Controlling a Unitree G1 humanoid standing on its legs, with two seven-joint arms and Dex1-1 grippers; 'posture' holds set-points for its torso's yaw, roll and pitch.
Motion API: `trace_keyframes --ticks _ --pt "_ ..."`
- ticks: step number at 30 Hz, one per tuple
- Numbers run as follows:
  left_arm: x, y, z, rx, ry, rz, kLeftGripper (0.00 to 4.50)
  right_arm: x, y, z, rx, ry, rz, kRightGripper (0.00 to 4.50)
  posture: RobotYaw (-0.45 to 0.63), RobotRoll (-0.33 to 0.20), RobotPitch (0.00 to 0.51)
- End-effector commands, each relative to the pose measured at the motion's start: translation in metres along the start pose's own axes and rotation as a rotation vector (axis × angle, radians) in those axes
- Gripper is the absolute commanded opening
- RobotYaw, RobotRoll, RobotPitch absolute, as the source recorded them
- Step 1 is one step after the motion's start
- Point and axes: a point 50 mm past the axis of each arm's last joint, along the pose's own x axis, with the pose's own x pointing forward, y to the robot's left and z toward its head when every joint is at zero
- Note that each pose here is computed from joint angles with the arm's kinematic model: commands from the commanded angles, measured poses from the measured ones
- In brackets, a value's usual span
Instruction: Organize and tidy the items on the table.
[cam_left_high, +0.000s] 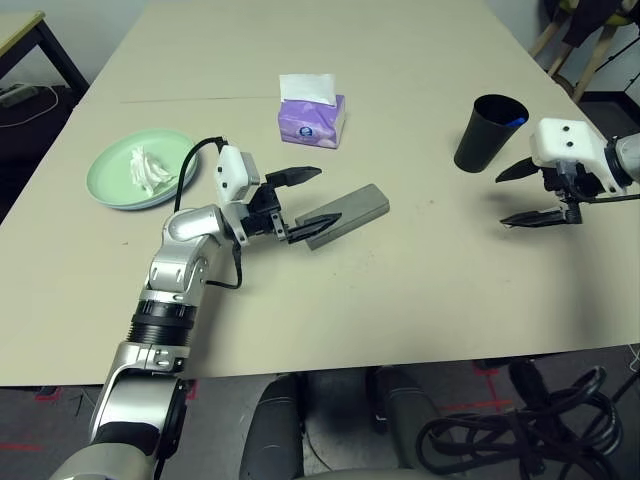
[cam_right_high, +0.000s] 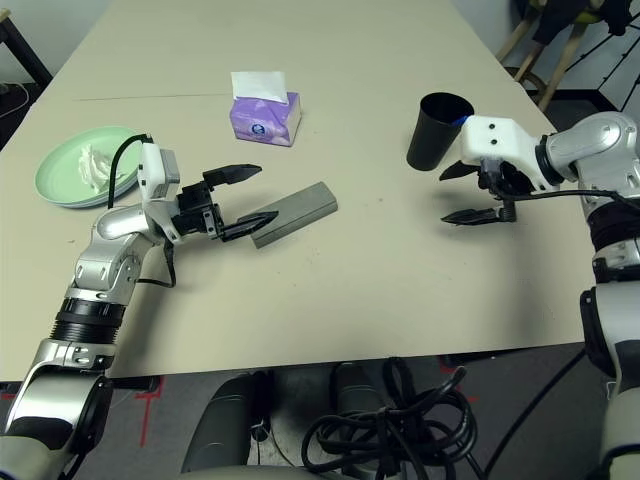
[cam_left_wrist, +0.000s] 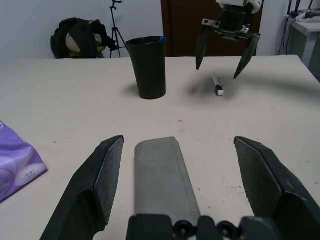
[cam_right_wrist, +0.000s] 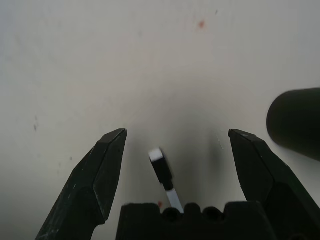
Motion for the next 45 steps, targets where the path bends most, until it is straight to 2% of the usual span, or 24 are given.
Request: trace_keyframes --ticks 1,4,10,32,43,45 --pt "-0.001 -0.003 0.002 -0.004 -0.011 0.004 4.50 -0.007 0.001 -0.006 -0.074 0.120 0.038 4.48 0.02 0.000 0.230" --pt "-0.002 -0.003 0.002 -0.006 -0.011 0.018 4.50 -0.010 -0.002 -0.006 -0.141 0.204 0.047 4.48 0.02 0.000 0.239" --pt "-0.005 -0.005 0.003 -0.006 -0.012 0.032 4.50 -0.009 -0.003 -0.007 -0.202 0.262 0.080 4.48 0.03 0.000 0.260" --pt "-0.007 -0.001 0.013 0.028 -0.020 0.051 4.50 0.015 0.012 -0.010 -0.257 0.247 0.206 4.48 0.07 0.000 0.279" --pt "-0.010 -0.002 0.014 0.032 -0.014 0.056 4.50 0.016 0.010 -0.012 -0.289 0.318 0.212 4.48 0.08 0.000 0.279" --pt "-0.010 -0.003 0.013 0.031 -0.014 0.059 4.50 0.015 0.009 -0.012 -0.293 0.332 0.213 4.08 0.08 0.000 0.279"
